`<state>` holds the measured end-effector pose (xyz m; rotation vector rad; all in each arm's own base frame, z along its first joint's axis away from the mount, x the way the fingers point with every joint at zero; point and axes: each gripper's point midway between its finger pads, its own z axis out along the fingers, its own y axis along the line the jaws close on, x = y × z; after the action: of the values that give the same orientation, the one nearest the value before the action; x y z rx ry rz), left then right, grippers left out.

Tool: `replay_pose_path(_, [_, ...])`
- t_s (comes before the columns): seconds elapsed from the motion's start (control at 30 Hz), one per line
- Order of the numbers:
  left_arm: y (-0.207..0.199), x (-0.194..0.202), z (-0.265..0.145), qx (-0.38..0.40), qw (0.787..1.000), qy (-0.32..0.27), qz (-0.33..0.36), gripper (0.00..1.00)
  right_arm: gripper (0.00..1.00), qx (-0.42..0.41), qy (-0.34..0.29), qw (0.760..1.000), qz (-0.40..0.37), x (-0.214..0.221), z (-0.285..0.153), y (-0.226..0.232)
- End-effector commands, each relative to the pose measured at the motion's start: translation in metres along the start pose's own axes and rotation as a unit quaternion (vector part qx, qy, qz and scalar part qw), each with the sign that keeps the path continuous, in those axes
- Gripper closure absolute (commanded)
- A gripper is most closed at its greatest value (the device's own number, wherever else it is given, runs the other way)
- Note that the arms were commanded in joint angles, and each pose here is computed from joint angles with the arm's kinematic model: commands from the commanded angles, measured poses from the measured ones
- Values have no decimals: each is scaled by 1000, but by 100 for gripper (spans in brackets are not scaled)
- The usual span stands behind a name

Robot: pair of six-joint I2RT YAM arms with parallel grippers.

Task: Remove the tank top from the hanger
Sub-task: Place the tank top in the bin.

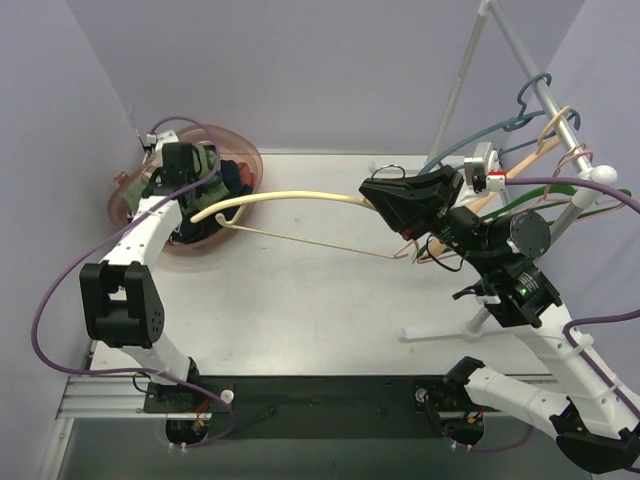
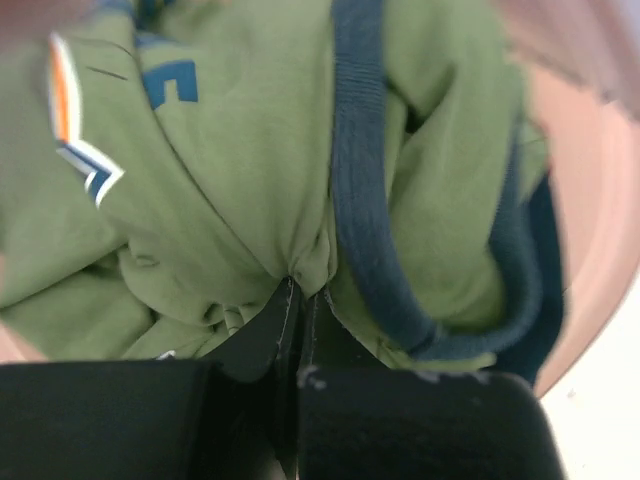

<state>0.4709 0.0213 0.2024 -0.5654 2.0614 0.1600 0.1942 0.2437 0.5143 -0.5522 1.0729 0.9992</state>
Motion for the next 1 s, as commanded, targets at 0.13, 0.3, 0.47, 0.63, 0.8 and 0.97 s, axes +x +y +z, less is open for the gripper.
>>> replay_pose_path(0.13, [-17,40,35,70,995,34,-60,100,100,-25,-46,999,-3,-25,-4,15])
replay_pose_path(0.3, [-11,94,47,50,994,83,-49,99,100,-27,-32,999,0,-23,-6,17])
replay_pose_path(0.47, [-11,77,33,49,993,94,-46,67,100,-27,-14,1000,6,-17,-3,16])
replay_pose_path(0.63, [-27,18,-19,126,991,28,-30,40,100,-25,-2,1000,12,-10,-1,14])
replay_pose_path(0.8, [-40,-16,-65,194,981,-4,5,28,100,-15,15,999,27,0,5,10])
replay_pose_path(0.97, [-41,-41,-107,233,971,-42,29,15,100,-22,45,998,24,14,16,10])
